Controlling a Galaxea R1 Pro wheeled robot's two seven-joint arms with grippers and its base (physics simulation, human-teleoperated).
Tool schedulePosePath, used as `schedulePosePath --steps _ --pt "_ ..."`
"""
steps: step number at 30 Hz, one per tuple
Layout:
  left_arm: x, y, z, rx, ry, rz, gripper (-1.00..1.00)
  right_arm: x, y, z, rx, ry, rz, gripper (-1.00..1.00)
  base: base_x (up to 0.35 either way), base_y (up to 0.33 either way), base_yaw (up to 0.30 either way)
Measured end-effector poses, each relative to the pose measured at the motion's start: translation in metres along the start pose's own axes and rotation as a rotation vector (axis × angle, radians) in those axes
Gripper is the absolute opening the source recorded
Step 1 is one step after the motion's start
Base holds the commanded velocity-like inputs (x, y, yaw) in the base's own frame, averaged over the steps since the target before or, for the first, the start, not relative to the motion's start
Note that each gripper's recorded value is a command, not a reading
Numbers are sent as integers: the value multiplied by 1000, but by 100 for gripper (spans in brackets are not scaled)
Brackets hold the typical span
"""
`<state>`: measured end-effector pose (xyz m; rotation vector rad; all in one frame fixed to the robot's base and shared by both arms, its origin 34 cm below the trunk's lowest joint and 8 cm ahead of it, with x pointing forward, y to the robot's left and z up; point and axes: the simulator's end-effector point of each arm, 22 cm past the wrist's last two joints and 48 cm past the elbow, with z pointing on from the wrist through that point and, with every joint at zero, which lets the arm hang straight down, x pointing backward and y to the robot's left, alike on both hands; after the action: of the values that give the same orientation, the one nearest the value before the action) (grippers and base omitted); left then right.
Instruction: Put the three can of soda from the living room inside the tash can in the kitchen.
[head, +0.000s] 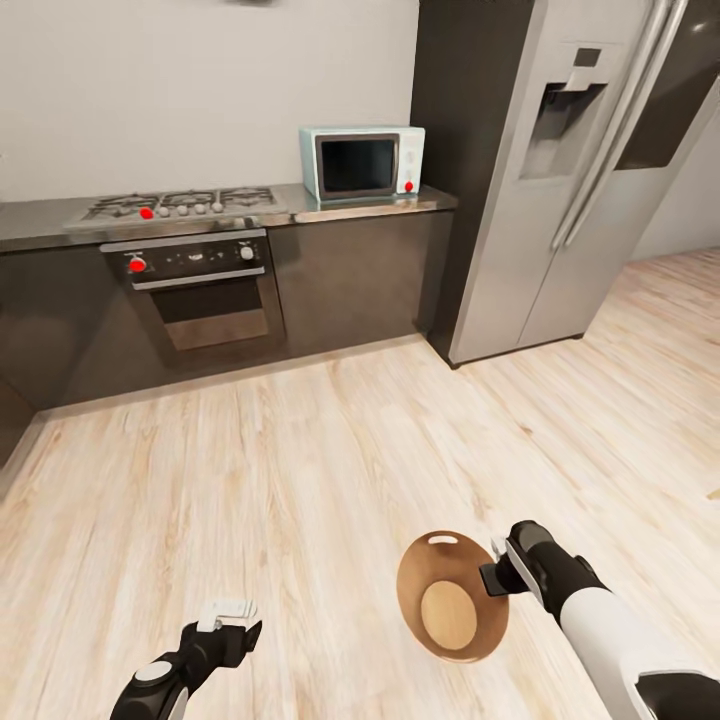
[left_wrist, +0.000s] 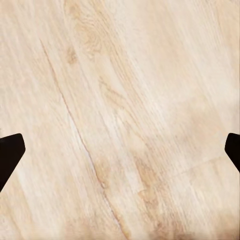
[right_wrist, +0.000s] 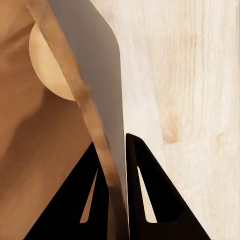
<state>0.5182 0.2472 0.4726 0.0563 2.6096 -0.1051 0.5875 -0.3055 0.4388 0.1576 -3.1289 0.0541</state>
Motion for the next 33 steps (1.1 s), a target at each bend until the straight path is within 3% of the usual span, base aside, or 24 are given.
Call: schedulePosePath --steps 22,33 --pt "-39 -3 -41 -1 -32 3 100 -11 -5 -54 4 -46 -2 -100 0 0 0" --pt "-57 -4 -61 -3 -47 6 100 -3 -5 -66 6 -105 -19 -100 0 0 0"
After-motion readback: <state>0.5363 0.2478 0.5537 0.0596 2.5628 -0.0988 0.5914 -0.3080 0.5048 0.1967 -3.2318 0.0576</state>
